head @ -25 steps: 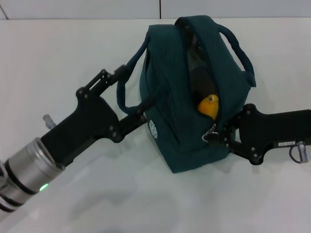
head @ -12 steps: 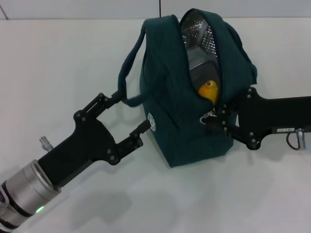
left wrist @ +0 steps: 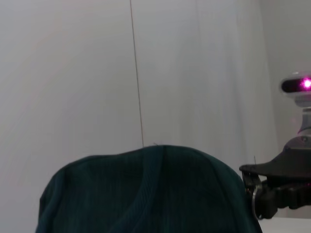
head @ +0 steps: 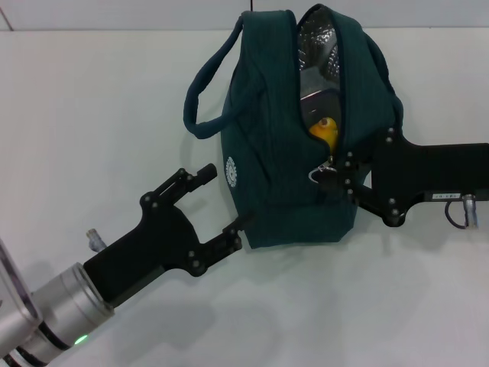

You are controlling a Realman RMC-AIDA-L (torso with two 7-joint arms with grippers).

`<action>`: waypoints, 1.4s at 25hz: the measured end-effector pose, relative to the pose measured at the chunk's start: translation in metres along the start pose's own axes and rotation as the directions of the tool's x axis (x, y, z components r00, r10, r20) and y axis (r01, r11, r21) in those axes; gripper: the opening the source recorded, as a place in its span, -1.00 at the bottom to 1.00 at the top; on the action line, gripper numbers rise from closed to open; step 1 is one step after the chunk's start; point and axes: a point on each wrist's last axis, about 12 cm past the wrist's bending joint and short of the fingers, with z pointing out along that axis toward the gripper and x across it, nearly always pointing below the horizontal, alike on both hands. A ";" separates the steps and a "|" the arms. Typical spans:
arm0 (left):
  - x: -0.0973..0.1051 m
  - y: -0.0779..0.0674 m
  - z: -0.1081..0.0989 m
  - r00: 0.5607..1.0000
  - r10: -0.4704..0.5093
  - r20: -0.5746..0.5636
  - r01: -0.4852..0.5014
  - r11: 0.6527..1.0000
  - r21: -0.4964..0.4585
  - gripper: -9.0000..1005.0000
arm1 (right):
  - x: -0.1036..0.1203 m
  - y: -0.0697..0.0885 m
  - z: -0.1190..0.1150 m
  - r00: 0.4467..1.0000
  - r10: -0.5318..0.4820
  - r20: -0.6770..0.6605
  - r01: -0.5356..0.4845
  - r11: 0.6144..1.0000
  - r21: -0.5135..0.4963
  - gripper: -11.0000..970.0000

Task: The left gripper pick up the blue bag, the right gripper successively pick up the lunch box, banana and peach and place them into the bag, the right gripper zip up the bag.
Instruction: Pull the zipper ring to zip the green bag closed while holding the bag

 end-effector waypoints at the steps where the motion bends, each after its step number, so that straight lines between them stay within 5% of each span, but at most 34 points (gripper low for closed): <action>1: 0.000 0.000 0.002 1.000 -0.003 -0.002 0.003 1.000 0.006 0.50 | 0.000 0.000 0.000 1.000 -0.001 0.004 0.001 1.000 0.000 -0.93; 16: -0.004 0.000 0.027 1.000 -0.020 0.006 0.019 0.993 0.117 0.50 | 0.000 0.006 0.003 0.998 0.011 0.061 -0.011 1.000 -0.002 -0.93; 25: -0.005 0.005 0.032 1.000 -0.009 0.005 0.008 0.995 0.104 0.46 | 0.000 0.009 0.005 0.997 0.007 0.075 -0.006 1.000 -0.011 -0.93; 30: -0.005 0.008 0.033 1.000 -0.005 0.002 0.005 0.996 0.088 0.10 | -0.001 0.009 0.005 0.996 0.010 0.088 -0.009 1.000 -0.009 -0.93; 35: -0.004 0.008 0.033 1.000 0.003 -0.006 -0.003 0.997 0.083 0.10 | 0.000 0.011 0.005 0.995 0.021 0.096 -0.021 1.000 -0.008 -0.93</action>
